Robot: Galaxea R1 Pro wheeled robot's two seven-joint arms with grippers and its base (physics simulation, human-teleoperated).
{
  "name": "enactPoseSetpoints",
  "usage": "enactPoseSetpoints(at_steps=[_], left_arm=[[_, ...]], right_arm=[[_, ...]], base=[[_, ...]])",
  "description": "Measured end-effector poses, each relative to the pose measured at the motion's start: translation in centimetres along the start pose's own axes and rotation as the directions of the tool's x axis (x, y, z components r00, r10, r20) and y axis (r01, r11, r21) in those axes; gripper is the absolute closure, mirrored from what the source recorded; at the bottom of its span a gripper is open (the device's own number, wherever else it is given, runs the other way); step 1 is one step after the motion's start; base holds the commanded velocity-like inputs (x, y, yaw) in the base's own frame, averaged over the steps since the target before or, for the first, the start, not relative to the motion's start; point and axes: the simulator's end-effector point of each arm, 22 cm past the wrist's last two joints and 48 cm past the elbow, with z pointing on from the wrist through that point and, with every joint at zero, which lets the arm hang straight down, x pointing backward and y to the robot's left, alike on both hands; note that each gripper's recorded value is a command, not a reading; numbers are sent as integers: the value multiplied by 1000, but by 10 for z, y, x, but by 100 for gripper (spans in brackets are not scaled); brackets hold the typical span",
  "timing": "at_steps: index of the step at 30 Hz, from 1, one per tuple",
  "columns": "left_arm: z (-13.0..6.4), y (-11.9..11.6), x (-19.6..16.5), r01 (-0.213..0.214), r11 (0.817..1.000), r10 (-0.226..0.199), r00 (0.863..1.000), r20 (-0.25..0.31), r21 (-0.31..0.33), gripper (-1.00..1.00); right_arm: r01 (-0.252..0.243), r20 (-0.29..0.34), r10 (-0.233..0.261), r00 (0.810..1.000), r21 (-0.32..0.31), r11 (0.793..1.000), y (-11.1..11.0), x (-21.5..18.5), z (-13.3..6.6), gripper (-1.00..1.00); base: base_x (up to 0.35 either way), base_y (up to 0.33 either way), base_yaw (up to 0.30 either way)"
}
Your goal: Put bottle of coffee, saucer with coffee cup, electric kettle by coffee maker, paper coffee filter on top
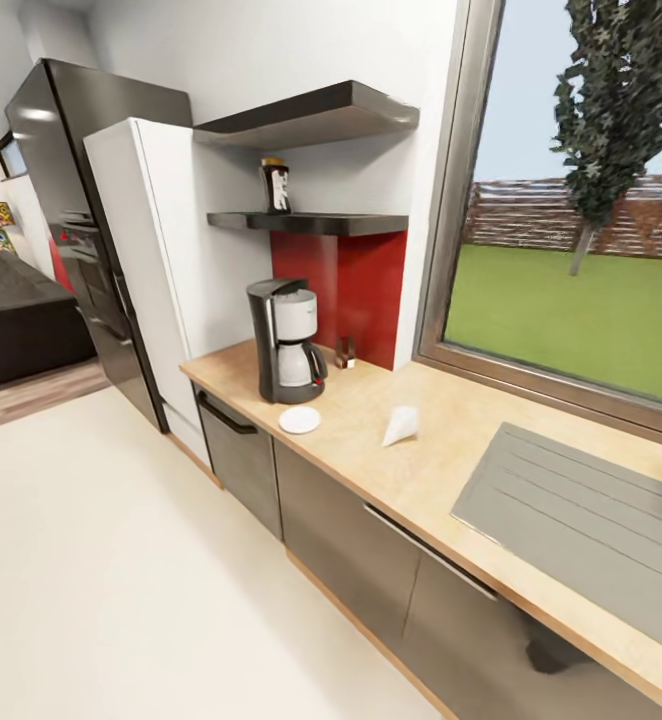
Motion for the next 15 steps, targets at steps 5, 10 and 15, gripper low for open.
enactPoseSetpoints(at_steps=[5, 10, 15], left_arm=[[0, 0, 0, 0, 1000, 0, 1000, 0, 0, -100], [0, 0, 0, 0, 1000, 0, 1000, 0, 0, -100], [0, 0, 0, 0, 1000, 0, 1000, 0, -1, -100]], right_arm=[[0, 0, 0, 1000, 0, 1000, 0, 0, 0, -100], [0, 0, 0, 1000, 0, 1000, 0, 0, 0, -100], [-2, 1, 2, 1000, -3, 1000, 2, -1, 0, -100]], base=[[330, 33, 0], [298, 165, 0], [273, 217, 0]])
